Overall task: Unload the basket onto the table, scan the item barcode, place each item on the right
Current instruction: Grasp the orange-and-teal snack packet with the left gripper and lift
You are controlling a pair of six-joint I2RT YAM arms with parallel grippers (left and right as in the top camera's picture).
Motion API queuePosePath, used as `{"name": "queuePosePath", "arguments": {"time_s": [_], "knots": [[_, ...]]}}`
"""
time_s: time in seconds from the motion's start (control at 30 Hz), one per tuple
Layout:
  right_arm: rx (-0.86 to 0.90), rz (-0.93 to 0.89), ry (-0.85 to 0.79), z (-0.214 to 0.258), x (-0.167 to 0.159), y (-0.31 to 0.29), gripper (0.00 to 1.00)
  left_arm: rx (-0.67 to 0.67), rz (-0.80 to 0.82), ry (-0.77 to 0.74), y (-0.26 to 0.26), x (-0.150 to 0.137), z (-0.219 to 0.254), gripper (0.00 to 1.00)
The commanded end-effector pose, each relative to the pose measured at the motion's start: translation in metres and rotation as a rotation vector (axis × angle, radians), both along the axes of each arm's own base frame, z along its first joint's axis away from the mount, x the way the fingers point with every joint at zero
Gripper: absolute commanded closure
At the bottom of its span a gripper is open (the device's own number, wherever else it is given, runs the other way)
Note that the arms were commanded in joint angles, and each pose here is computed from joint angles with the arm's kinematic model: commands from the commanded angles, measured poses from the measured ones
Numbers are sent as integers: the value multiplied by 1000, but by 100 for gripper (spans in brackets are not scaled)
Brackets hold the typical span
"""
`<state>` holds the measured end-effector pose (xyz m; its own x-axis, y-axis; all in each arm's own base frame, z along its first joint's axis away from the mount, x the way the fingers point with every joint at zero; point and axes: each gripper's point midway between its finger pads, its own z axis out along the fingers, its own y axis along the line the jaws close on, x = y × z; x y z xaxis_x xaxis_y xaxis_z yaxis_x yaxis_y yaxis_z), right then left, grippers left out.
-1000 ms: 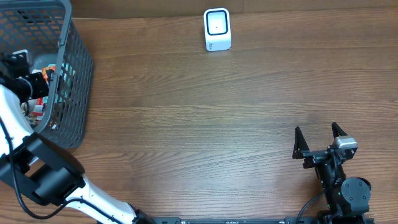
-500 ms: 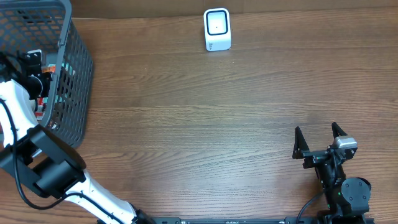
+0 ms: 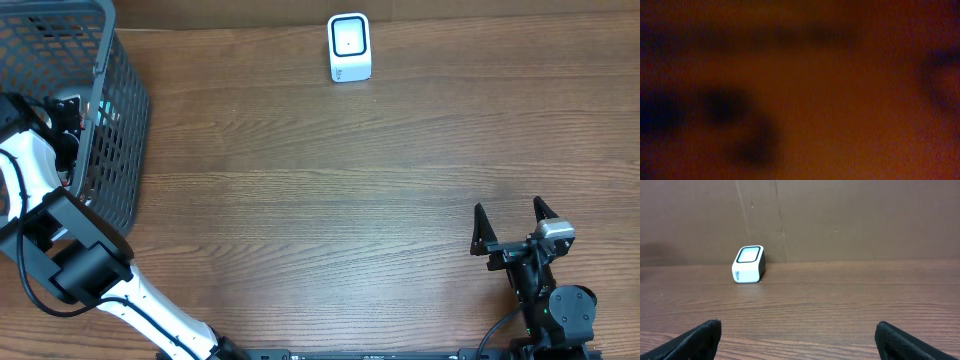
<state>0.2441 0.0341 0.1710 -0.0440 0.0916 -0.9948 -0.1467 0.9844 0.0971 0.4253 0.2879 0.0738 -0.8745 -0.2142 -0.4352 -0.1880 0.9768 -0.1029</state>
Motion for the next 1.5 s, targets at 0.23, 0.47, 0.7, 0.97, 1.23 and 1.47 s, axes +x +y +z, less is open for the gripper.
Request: {"name": "queuePosePath", "arguments": {"time_s": [0.23, 0.47, 0.7, 0.97, 1.23, 1.47], "knots": [[0, -6, -6, -1, 0, -1, 0, 42, 19, -41, 7, 10, 33, 39], [0, -6, -6, -1, 0, -1, 0, 111, 77, -167, 13, 15, 121, 40], [0, -6, -6, -1, 0, -1, 0, 205, 143, -370, 1, 1, 233, 40], [0, -6, -6, -1, 0, -1, 0, 173, 254, -570, -41, -33, 329, 40], [0, -6, -6, -1, 0, -1, 0, 138, 194, -659, -114, -61, 380, 41], [0, -6, -6, -1, 0, -1, 0, 63, 25, -613, -198, -72, 379, 44]]}}
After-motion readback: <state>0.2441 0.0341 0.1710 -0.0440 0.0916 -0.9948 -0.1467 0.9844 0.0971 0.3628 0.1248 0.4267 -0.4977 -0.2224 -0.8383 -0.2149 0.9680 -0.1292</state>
